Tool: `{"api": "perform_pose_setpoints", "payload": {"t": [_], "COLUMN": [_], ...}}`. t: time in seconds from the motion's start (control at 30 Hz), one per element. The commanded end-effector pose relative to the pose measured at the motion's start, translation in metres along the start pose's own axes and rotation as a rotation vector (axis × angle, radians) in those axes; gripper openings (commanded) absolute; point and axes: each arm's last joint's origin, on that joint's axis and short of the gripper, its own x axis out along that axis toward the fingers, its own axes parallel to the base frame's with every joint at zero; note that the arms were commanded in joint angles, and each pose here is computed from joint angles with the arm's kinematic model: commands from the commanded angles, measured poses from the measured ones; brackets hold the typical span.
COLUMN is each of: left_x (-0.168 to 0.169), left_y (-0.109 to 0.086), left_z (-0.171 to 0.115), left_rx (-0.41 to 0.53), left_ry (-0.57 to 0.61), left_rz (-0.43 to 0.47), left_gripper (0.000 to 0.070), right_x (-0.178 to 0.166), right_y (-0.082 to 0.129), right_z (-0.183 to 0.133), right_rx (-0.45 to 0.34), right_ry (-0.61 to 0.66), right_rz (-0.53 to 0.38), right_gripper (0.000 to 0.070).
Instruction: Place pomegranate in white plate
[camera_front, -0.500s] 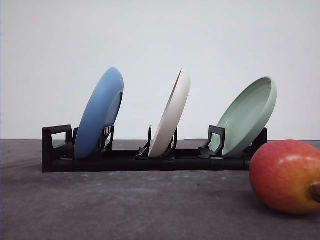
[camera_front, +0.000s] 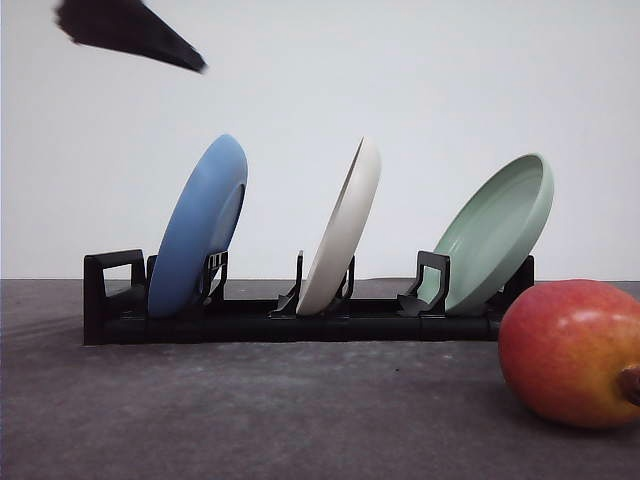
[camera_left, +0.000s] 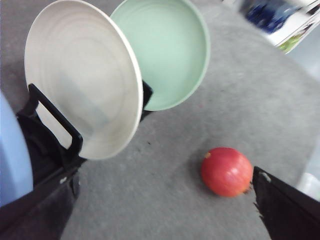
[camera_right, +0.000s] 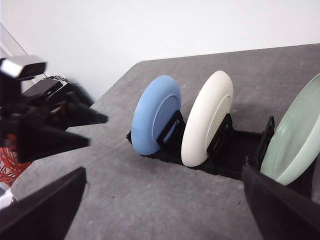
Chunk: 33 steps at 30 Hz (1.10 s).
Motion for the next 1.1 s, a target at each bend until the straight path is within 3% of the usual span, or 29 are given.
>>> {"api": "perform_pose_setpoints", "payload": {"t": [0.0,0.3,0.7,1.0,1.07], "left_x": [0.011,0.083,0.153,0.161,0.161], "left_y": [-0.005,-0.008,-0.002,-0.001,0.0], "left_z": [0.014,0.049,0.044,0.044,0.044], "left_rx": [0.019,0.047,0.048,0.057,0.049], "left_ry": [-0.006,0.06,0.16,0.131,0.126], "left_rz": [0.013,0.059,0.101,0.107,0.131], "left_gripper": [0.0672,0.0666,0.0656,0.0345,0.0318], "right_x": [-0.001,-0.001,-0.001,-0.001,-0.001], "right_y": [0.002,0.002,0.002,0.002,0.002], "right_z": [0.004,0.003,0.002,0.0,0.0], "right_rx": [0.002,0.008,0.019,0.03,0.033], "right_ry": [-0.01,-0.003,0.007,0.018,0.021], "right_rz": [0.007,0.005,0.003,0.0,-0.001], "right_gripper": [0.0635,0.0635,0.0635,0.0635,0.0635]}}
